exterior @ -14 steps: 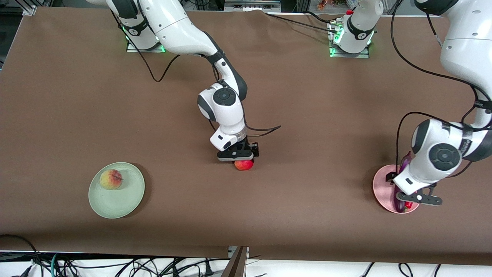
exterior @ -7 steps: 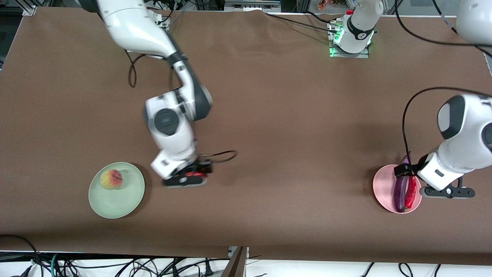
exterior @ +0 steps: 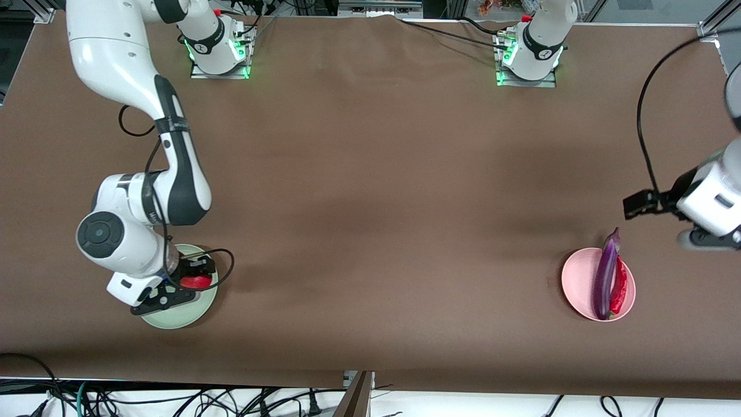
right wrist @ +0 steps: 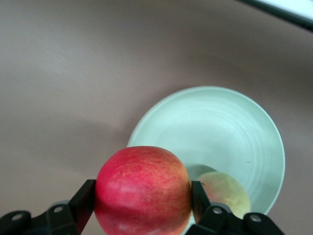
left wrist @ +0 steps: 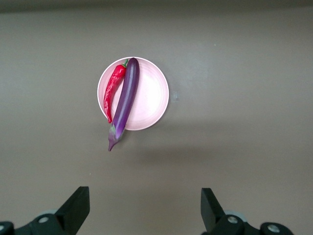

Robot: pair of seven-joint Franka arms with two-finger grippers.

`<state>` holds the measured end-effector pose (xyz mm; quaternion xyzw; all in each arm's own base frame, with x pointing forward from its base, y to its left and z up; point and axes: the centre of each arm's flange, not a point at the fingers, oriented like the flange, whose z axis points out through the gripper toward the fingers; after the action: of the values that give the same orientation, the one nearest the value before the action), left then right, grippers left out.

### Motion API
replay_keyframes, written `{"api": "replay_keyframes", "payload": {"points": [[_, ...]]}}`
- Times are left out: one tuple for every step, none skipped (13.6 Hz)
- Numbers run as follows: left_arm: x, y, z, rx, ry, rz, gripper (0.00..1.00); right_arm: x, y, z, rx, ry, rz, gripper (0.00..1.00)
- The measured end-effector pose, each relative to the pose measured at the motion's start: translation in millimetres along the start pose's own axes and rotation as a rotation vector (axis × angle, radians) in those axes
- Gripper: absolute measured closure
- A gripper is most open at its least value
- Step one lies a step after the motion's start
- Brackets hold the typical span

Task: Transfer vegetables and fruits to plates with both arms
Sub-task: 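Place the pomegranate on the green plate while the left gripper withdraws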

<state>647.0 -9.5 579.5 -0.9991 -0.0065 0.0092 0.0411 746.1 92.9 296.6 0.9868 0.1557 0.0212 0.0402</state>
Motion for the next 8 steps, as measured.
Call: {"api": "replay_keyframes", "payload": {"points": [[-12.4, 2.0, -14.5, 0.000, 0.001, -0.014, 0.00, -4.1, 8.9, 9.6, 0.001, -0.014, -0.003, 0.17], [-25.3, 3.9, -23.1, -0.018, -0.006, -0.031, 0.00, -6.8, 15.6, 18.4, 0.001, -0.021, -0.002, 0.17], [-38.4, 3.4, -25.7, -0.058, -0.020, -0.047, 0.00, -7.6, 19.3, 26.5, -0.001, -0.020, -0.001, 0.17], [-49.2, -0.4, -23.4, -0.088, -0.029, -0.060, 0.00, -7.3, 20.1, 35.6, -0.005, -0.012, -0.002, 0.17], [-57.3, -3.3, -19.4, -0.096, -0.022, -0.068, 0.00, -6.8, 18.5, 46.2, -0.009, -0.002, -0.004, 0.17], [-65.1, -5.2, -14.9, -0.091, -0.014, -0.073, 0.00, -6.1, 16.4, 56.7, -0.012, 0.010, -0.008, 0.17], [-73.7, -6.9, -11.4, -0.089, -0.010, -0.076, 0.00, -5.5, 14.5, 65.7, -0.016, 0.019, -0.010, 0.17], [-82.4, -7.6, -9.7, -0.088, -0.011, -0.077, 0.00, -5.3, 13.1, 71.7, -0.017, 0.022, -0.013, 0.17]]}}
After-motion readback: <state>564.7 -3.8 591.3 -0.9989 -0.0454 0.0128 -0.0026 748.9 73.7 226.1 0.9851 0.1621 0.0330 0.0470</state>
